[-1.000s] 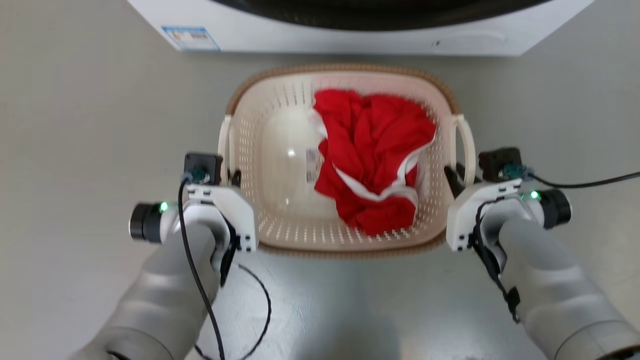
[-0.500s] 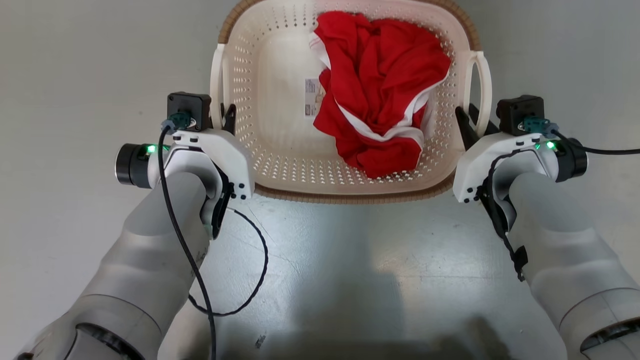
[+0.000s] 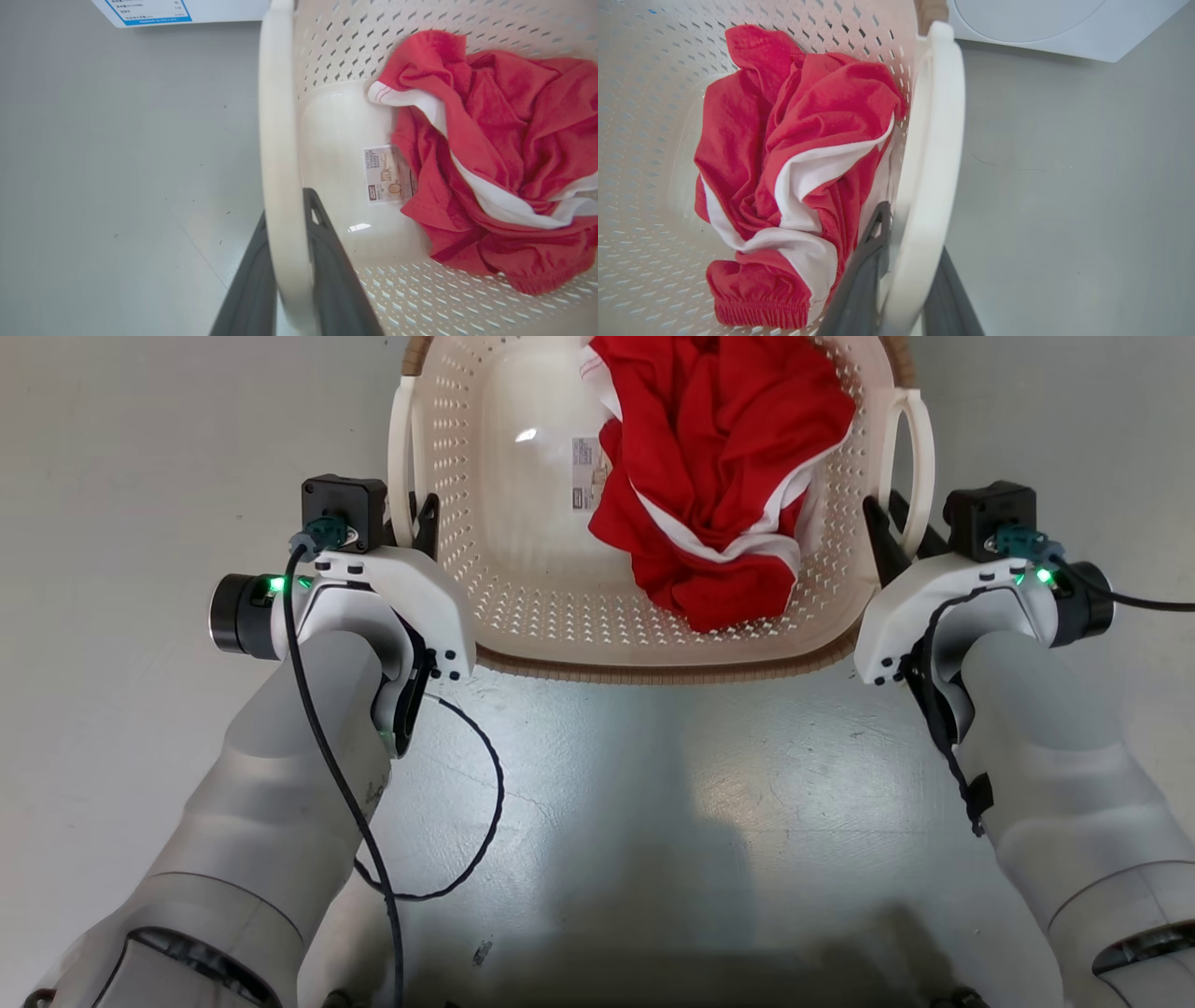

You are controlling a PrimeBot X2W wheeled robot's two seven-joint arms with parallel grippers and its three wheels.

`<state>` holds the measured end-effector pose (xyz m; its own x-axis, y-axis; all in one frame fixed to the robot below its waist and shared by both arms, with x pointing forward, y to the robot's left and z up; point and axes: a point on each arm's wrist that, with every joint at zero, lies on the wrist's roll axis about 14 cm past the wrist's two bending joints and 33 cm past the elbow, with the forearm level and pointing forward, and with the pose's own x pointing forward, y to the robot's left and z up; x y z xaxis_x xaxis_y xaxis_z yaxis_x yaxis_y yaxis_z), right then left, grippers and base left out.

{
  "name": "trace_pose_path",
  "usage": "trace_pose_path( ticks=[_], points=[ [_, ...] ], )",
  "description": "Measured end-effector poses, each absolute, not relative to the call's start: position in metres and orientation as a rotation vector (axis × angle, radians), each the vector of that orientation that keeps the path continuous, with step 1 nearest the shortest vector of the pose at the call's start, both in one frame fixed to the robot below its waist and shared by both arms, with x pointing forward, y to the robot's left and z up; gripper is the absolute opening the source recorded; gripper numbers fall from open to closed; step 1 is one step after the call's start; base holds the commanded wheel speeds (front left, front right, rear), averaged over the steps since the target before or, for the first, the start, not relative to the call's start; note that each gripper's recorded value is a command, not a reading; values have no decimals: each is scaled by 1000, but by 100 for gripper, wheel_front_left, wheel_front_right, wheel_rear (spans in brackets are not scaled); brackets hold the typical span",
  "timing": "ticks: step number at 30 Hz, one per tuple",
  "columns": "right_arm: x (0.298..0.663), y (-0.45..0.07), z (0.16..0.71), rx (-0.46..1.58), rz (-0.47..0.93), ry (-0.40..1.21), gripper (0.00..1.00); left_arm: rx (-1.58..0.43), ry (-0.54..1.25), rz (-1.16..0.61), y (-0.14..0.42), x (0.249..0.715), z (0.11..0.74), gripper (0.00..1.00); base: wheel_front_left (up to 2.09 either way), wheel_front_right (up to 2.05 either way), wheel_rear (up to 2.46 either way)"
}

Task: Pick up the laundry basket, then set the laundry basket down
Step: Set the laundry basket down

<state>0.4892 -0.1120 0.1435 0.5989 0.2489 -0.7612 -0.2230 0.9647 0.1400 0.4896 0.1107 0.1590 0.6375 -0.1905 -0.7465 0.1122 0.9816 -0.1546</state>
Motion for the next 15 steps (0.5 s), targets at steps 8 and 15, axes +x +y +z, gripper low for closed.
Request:
trace_pose_path(
  ticks=[8, 15],
  points=[
    [494, -114, 140, 42, 261, 878, 0, -104, 865, -170, 111, 490, 154, 0, 0, 0, 0],
    [493, -118, 136, 43, 247, 884, 0, -110, 881, -184, 107, 488, 147, 0, 0, 0, 0]
  ],
)
